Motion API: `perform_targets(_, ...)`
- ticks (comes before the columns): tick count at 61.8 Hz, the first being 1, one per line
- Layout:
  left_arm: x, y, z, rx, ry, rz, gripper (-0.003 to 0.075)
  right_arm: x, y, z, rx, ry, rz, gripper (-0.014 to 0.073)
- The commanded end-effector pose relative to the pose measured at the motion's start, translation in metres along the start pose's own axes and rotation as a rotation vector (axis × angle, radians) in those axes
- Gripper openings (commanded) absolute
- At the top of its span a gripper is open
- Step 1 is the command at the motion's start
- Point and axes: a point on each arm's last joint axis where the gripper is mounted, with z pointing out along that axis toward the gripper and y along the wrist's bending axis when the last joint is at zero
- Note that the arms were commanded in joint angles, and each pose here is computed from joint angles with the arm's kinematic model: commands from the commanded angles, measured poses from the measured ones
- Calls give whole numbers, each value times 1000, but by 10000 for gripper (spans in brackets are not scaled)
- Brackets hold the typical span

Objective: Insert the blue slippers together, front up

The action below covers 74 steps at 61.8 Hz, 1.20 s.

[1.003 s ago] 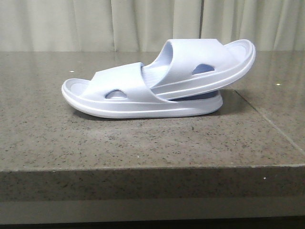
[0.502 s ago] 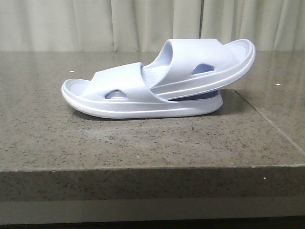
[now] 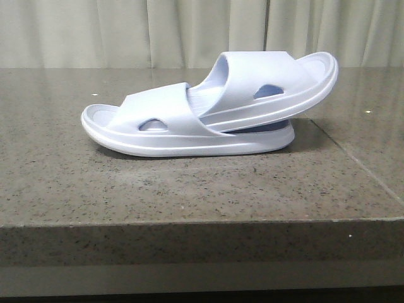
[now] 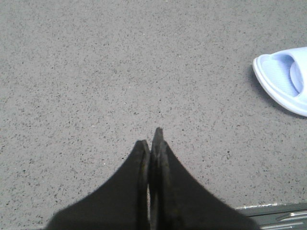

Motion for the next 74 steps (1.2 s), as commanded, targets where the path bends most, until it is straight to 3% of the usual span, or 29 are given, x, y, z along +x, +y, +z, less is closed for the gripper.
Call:
perform_targets(1,-2,1,-5,1,-139,-39,-20,-9,1,-4,-2,-68,5,-118)
perform_targets(17,51,5,9,-40,-457,-126,-20,-9,1,-4,-2,-68,5,-118)
perform_targets(27,81,5,24,-45,-569,-184,-20,-9,1,-4,-2,-68,5,-118)
perform_targets(46,122,7,52,-39,-679,-211,-20,-9,1,-4,-2,-68,5,-118)
perform_targets(74,122,7,52,-77,-692,-103,-20,-9,1,-4,-2,-68,5,-118)
